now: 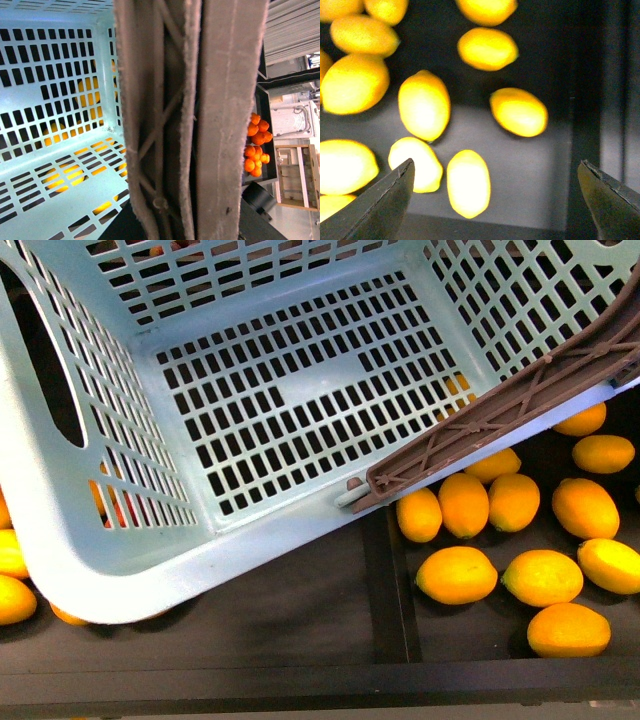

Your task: Pick lemon and mango into basket

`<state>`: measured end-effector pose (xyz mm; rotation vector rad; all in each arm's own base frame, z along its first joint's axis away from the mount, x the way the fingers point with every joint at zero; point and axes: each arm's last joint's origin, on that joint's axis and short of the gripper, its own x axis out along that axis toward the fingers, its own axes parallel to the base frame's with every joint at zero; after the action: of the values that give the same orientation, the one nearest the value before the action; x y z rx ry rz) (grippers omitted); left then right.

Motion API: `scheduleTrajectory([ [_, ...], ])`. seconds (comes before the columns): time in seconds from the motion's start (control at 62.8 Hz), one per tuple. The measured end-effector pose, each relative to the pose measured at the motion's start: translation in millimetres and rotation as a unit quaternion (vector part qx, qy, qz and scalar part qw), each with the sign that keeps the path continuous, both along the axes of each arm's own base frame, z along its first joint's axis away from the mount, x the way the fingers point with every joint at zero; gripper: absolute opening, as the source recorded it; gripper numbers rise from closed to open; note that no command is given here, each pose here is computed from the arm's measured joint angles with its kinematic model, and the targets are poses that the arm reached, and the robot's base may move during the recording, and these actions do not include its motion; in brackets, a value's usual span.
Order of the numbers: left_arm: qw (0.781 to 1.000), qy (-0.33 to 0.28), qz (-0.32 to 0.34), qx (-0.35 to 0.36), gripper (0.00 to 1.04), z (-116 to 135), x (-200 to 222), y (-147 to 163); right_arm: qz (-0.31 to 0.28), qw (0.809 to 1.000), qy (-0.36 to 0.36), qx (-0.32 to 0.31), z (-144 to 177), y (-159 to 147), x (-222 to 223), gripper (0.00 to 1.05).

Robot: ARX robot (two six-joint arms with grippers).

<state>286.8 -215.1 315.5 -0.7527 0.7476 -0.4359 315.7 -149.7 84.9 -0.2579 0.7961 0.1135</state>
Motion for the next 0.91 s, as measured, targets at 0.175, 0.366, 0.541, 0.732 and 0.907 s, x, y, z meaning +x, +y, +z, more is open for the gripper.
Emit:
scheduleTrajectory([
  [0.175,1.0,0.0,0.0,0.0,0.18,0.0,0.0,0.0,0.09,0.993,0.071,-0.029,-44.7,8.0,35.1,0.96],
  [0.366,1.0,-0.001,0.001,0.001,0.18,0.0,0.1,0.1,0.139,0.984,0.111,-0.029,-80.2,22.4,45.5,0.96],
  [0.541,1.0,0.0,0.0,0.0,0.18,0.0,-0.1,-0.1,0.166,0.979,0.118,-0.02,-94.0,36.5,58.2,0.96],
  [0.732,1.0,-0.001,0.002,0.001,0.18,0.0,0.1,0.1,0.175,0.978,0.112,-0.027,-100.4,45.8,78.5,0.96],
  [0.907,1.0,0.0,0.001,0.001,0.18,0.0,0.0,0.0,0.175,0.977,0.122,-0.031,-112.9,52.4,91.3,0.96],
])
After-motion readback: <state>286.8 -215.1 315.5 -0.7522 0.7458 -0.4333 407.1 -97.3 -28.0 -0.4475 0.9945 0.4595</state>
